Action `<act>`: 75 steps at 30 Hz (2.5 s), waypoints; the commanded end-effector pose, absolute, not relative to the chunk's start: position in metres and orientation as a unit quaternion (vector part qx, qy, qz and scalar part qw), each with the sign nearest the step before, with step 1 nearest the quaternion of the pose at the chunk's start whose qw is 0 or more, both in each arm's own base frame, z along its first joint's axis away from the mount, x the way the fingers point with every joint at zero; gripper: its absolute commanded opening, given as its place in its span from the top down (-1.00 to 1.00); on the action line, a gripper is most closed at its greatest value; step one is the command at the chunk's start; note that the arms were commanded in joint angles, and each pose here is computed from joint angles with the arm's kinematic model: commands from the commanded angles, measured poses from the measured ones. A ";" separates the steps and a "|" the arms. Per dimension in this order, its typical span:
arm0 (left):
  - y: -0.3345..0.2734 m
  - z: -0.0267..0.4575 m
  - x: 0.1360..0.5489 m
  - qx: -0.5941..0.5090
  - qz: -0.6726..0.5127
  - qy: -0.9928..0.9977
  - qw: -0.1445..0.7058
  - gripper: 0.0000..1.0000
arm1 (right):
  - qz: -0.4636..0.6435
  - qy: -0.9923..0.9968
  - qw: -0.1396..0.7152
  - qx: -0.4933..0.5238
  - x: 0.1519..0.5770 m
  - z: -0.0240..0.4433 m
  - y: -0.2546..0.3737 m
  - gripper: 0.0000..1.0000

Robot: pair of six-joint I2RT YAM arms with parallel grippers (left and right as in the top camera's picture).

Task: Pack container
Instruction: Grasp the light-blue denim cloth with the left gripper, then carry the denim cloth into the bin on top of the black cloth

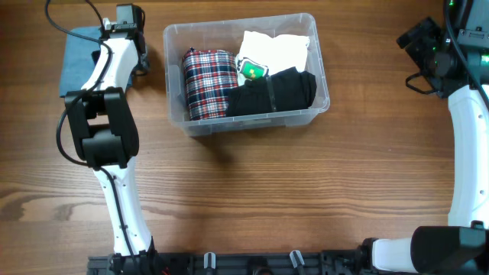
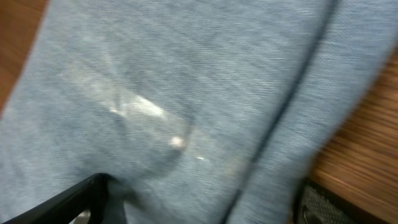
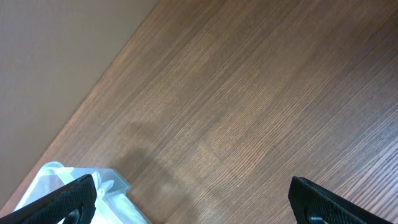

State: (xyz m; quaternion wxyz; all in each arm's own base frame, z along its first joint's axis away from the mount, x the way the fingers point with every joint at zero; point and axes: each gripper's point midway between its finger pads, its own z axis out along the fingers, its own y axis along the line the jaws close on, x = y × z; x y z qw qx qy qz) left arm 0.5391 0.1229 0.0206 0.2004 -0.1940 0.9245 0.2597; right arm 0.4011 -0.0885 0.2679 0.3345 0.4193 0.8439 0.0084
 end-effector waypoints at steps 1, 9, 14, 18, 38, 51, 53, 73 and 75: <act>0.148 -0.013 0.516 -0.198 0.308 0.918 0.150 -0.76 | 0.004 0.840 0.336 0.426 0.401 0.267 -0.089 -0.99; 0.147 -0.046 0.501 -0.173 0.314 0.928 0.102 0.23 | 0.004 0.840 0.335 0.426 0.401 0.267 -0.089 -0.99; 0.145 -0.043 0.491 -0.168 0.314 0.931 0.081 0.92 | 0.004 0.840 0.336 0.426 0.401 0.267 -0.089 -1.00; 0.140 -0.010 0.488 -0.176 0.297 0.935 0.087 0.92 | 0.004 0.840 0.336 0.426 0.401 0.267 -0.089 -0.99; 0.041 0.321 0.408 -0.194 -0.011 0.919 0.342 0.92 | 0.004 0.840 0.335 0.426 0.401 0.267 -0.089 -0.99; -0.083 0.354 0.409 -0.225 -0.164 0.886 0.370 0.92 | 0.004 0.840 0.335 0.426 0.401 0.267 -0.089 -1.00; -0.096 0.349 0.415 -0.222 -0.173 0.887 0.366 0.92 | 0.004 0.840 0.335 0.426 0.401 0.267 -0.089 -0.99; -0.122 0.237 0.446 -0.211 -0.083 0.939 0.260 0.92 | 0.004 0.840 0.336 0.426 0.401 0.267 -0.089 -0.99; -0.137 0.241 0.449 -0.120 -0.082 0.950 0.275 0.92 | 0.004 0.840 0.336 0.426 0.401 0.267 -0.089 -0.99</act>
